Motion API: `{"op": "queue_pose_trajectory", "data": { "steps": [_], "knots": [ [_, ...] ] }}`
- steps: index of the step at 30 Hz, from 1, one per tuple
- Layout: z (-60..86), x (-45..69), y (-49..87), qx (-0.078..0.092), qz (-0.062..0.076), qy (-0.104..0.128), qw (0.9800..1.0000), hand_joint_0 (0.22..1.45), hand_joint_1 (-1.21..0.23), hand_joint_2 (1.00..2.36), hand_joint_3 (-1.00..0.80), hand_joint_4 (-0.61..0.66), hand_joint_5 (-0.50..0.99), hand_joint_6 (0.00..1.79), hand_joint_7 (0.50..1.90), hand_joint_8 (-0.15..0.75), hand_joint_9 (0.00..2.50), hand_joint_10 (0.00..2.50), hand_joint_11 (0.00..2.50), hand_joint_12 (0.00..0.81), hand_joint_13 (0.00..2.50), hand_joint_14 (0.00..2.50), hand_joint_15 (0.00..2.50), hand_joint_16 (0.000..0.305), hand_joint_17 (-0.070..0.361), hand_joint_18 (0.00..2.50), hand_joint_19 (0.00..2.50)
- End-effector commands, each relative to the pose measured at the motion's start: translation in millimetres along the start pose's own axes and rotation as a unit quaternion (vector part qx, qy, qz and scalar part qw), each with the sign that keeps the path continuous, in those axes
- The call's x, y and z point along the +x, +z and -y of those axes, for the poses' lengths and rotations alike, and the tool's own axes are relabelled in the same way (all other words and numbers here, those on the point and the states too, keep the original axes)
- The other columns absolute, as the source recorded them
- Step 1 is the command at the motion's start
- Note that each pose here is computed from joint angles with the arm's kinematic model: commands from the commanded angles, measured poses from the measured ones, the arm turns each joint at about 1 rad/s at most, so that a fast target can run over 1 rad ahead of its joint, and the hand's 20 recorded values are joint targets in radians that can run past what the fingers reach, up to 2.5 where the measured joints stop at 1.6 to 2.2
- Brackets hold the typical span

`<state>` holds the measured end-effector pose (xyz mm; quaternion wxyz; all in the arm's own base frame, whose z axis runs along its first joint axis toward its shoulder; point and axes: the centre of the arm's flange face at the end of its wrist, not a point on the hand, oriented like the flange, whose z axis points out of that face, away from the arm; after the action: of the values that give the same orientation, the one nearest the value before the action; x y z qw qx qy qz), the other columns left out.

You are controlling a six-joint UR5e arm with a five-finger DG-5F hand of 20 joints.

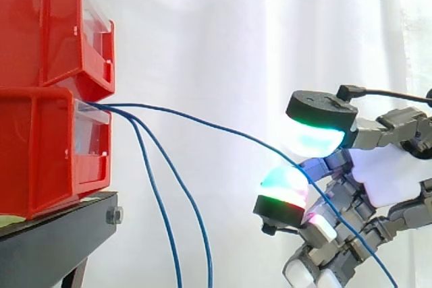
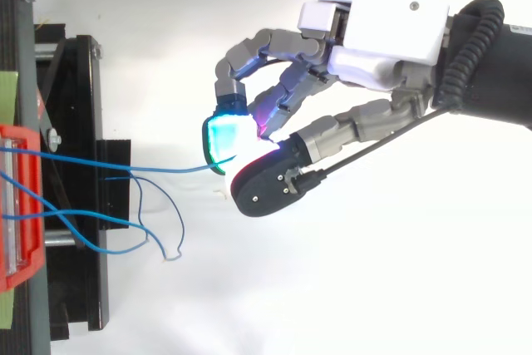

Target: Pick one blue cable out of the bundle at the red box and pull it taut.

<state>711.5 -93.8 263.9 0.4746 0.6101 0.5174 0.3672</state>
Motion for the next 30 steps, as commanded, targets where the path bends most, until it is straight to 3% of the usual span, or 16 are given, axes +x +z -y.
{"op": "queue_pose_trajectory", "data": {
  "steps": [1,6,17,19,24,30],
  "knots": [
    [-0.1,0.1,0.3,-0.001,0.0,0.001,1.0,0.52,-0.79,1.0,-0.5,0.12,-0.12,0.89,1.14,0.35,0.93,0.02,0.93,0.375,0.72,0.02,0.49,0.052,0.117,0.62,0.47],
    [-0.1,-1.0,0.4,-0.001,0.001,0.003,1.0,0.61,-0.75,1.01,-0.38,0.1,-0.11,0.89,1.18,0.339,0.94,0.02,0.93,0.36,0.73,0.02,0.51,0.048,0.108,0.61,0.48],
    [-0.1,-1.0,0.4,-0.001,0.001,0.003,1.0,0.63,-0.8,1.02,-0.22,0.1,-0.11,0.9,1.22,0.348,0.96,0.02,0.99,0.36,0.74,0.02,0.52,0.048,0.108,0.64,0.48],
    [0.2,-2.2,0.1,0.0,0.002,0.002,1.0,0.64,-0.81,1.02,-0.22,0.1,-0.12,0.91,1.18,0.344,0.95,0.02,1.01,0.36,0.74,0.02,0.52,0.048,0.108,0.64,0.48],
    [-0.1,-2.1,0.4,-0.001,0.001,0.003,1.0,0.6,-0.78,1.0,-0.44,0.12,-0.12,0.91,1.15,0.342,0.96,0.02,1.0,0.359,0.74,0.02,0.52,0.048,0.109,0.63,0.5],
    [-0.1,-2.4,0.4,-0.001,0.003,0.003,1.0,0.61,-0.75,1.01,-0.31,0.11,-0.11,0.9,1.2,0.345,0.99,0.02,1.04,0.358,0.74,0.02,0.53,0.048,0.108,0.63,0.5]
  ]
}}
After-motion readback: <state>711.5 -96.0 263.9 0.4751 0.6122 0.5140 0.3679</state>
